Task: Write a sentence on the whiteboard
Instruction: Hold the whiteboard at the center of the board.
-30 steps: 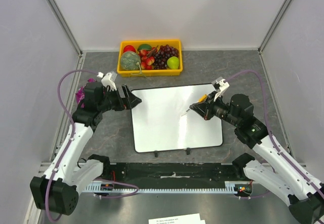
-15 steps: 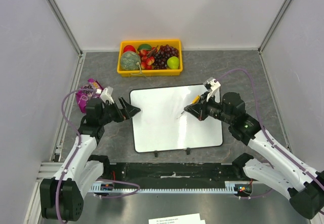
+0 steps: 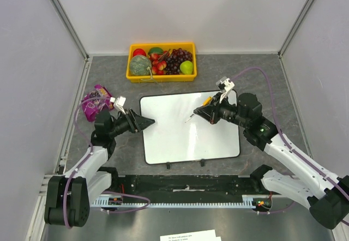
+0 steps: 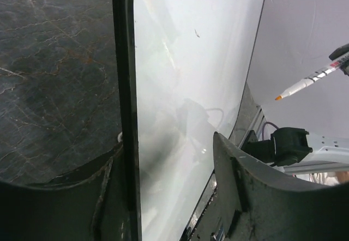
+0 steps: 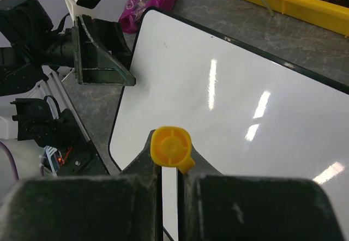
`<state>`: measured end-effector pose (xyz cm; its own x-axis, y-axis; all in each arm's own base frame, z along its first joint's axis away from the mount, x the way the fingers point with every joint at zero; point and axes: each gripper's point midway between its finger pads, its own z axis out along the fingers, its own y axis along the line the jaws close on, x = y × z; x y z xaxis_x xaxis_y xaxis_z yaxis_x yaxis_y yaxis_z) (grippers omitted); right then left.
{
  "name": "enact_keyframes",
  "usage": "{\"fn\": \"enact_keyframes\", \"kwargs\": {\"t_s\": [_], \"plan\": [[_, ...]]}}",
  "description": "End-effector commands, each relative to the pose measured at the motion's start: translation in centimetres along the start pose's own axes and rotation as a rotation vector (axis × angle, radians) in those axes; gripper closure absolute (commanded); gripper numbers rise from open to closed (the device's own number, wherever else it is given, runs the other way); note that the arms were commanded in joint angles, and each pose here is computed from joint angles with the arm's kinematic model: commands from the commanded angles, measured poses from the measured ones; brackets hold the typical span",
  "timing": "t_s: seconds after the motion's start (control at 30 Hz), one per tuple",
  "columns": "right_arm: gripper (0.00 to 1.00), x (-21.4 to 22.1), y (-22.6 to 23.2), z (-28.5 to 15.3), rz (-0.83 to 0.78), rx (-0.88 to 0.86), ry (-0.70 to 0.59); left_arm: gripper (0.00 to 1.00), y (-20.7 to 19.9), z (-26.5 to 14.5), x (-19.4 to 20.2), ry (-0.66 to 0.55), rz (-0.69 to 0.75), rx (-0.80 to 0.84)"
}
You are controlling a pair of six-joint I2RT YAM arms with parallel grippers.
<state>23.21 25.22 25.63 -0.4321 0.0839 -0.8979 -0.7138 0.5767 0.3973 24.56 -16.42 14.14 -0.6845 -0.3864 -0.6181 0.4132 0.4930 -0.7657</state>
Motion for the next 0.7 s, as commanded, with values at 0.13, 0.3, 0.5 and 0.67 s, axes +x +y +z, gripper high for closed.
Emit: {"fn": "enact_keyframes", "kwargs": {"t_s": [0.13,0.3,0.5,0.67], "plan": [[1.0,-3.4,1.8,0.8,-0.046,-0.055,-0.073,0.45,-0.7,-1.1,2.0,-0.016,0.064,0.079],[1.0,-3.0,2.0,1.5,-0.048,-0.056,-0.068,0.56,0.5,-1.5,4.2,0.051,0.077,0.053],[1.0,-3.5,2.9,2.3,-0.065,-0.057,-0.081,0.7,-0.4,-1.8,4.7,0.067,0.114,0.11],[1.0,-4.3,3.9,3.0,-0.106,-0.038,-0.1,0.93,-0.9,-2.1,5.1,0.075,0.124,0.139]]}}
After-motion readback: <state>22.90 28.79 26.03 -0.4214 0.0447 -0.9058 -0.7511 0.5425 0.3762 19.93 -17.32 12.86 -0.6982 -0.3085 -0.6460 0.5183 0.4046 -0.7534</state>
